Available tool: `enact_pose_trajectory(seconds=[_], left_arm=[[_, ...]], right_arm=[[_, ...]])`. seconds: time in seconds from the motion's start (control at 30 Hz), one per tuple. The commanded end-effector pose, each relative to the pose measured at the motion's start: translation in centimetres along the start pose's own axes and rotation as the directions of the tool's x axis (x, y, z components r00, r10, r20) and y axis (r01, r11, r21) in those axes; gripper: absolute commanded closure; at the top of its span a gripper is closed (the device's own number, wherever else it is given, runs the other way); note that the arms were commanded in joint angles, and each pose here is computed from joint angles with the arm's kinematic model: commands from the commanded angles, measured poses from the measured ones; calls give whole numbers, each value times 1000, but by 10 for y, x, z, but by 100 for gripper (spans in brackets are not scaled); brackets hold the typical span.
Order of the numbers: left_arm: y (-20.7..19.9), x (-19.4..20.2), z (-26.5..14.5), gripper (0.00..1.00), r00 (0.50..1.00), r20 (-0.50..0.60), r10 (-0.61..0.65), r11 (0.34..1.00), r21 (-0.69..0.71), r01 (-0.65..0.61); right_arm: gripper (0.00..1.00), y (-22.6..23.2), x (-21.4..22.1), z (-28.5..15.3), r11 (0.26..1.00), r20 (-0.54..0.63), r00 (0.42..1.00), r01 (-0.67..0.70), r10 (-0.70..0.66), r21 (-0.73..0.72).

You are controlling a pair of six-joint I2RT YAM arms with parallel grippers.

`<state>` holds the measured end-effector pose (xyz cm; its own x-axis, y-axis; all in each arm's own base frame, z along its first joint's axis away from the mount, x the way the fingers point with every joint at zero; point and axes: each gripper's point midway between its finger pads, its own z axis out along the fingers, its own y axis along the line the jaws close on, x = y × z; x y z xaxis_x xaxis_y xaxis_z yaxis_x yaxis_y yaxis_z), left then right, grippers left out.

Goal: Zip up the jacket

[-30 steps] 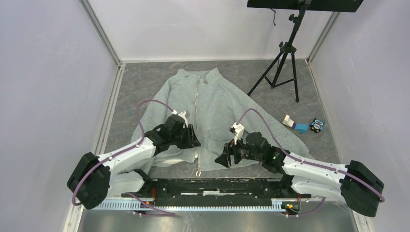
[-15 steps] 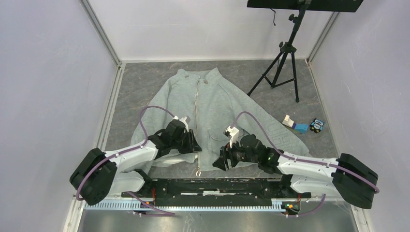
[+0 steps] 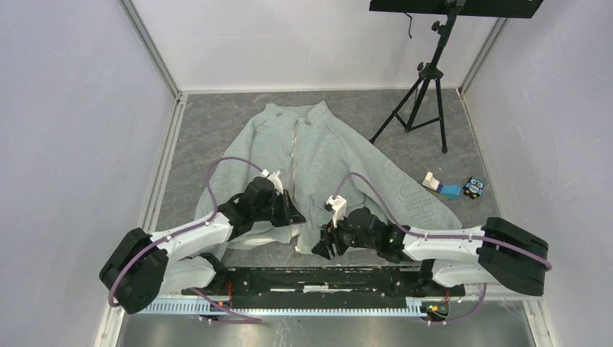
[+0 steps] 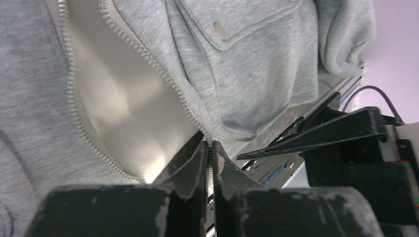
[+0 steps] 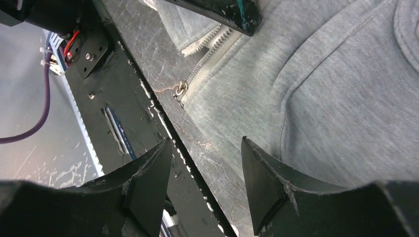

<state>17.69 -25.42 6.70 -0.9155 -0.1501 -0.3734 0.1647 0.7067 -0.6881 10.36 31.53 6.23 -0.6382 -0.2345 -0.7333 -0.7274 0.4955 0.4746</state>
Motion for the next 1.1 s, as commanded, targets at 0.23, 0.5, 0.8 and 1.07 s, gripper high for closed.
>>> enact_pose_trajectory(seconds=[0.23, 0.5, 0.8, 1.07], left_arm=[[-33, -6, -12, 96, 1000, 24, -14, 991, 130, 11], [-40, -6, -17, 97, 999, 27, -29, 986, 163, 24], [-40, -6, -14, 97, 999, 16, -31, 985, 167, 28], [-44, -8, -16, 96, 1000, 17, -19, 986, 168, 15]], right_arm=[[36, 11, -38, 8, 986, 259, 952, -168, 162, 3], [36, 6, -34, 15, 976, 274, 942, -212, 191, 49], [38, -4, -34, 30, 966, 275, 947, -212, 167, 146], [39, -3, -34, 38, 966, 268, 954, -185, 132, 183]])
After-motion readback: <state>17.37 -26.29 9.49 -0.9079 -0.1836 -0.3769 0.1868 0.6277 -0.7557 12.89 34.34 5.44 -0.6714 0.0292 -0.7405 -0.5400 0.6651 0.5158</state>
